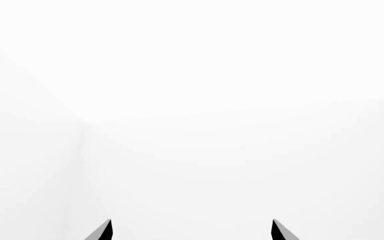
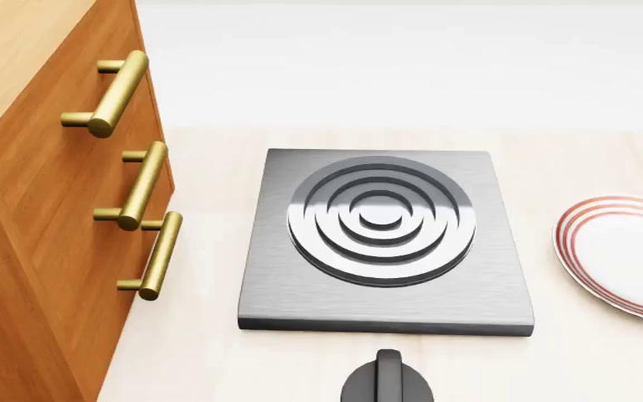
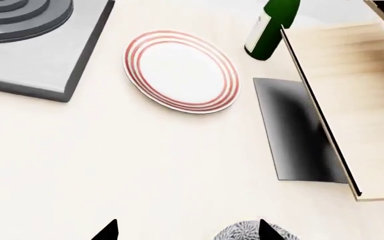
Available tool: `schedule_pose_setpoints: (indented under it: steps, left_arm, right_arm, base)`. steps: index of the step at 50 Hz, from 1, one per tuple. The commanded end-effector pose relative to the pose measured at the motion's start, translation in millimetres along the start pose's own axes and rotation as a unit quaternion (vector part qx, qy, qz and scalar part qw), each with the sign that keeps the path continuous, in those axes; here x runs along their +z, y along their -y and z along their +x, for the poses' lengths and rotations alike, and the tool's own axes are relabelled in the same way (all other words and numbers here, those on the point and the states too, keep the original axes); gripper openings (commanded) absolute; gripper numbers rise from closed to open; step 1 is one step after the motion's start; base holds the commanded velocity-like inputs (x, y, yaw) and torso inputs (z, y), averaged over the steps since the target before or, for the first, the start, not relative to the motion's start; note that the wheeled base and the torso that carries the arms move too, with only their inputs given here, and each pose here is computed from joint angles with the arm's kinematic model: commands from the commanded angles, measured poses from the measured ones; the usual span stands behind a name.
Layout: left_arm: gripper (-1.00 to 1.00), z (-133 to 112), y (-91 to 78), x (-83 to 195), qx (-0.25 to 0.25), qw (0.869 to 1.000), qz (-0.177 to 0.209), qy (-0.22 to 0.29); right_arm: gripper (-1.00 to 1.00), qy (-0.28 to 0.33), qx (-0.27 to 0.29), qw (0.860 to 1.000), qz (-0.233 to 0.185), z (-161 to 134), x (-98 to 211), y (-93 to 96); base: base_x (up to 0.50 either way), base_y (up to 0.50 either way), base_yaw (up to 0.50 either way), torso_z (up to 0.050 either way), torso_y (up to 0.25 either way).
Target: Put the bowl on the stove.
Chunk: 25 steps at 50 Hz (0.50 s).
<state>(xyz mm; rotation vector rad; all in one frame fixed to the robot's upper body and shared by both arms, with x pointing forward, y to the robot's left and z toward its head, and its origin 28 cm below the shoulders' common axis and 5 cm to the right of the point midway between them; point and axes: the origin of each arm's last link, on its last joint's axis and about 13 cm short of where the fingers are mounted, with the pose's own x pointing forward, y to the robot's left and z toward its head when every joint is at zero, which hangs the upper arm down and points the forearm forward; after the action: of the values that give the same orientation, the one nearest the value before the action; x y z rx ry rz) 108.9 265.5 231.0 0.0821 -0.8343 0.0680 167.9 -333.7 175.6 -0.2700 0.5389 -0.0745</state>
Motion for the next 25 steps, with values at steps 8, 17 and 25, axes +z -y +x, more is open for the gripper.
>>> schedule_pose_setpoints:
  steps: [8,17,25]
  left_arm:
    - [1.0,1,-1.6,-1,0.001,1.0,0.009,0.021]
    - [1.0,1,-1.4,-1,0.0,1.0,0.009,0.02]
    - [1.0,1,-1.0,-2,-0.001,1.0,0.008,0.019]
  right_arm:
    - [1.0,-0.04,0.017,0.998,0.034,-1,-14,-0.9]
    - [1.0,-0.044,0.009,0.999,0.03,1,-19,-1.2]
    - [1.0,-0.048,0.007,0.998,0.03,11,-28,-7.3]
  base:
    - [0.0,0.0,0.0,0.0,0.0]
    - [0.0,0.0,0.0,0.0,0.0]
    - [0.0,0.0,0.0,0.0,0.0]
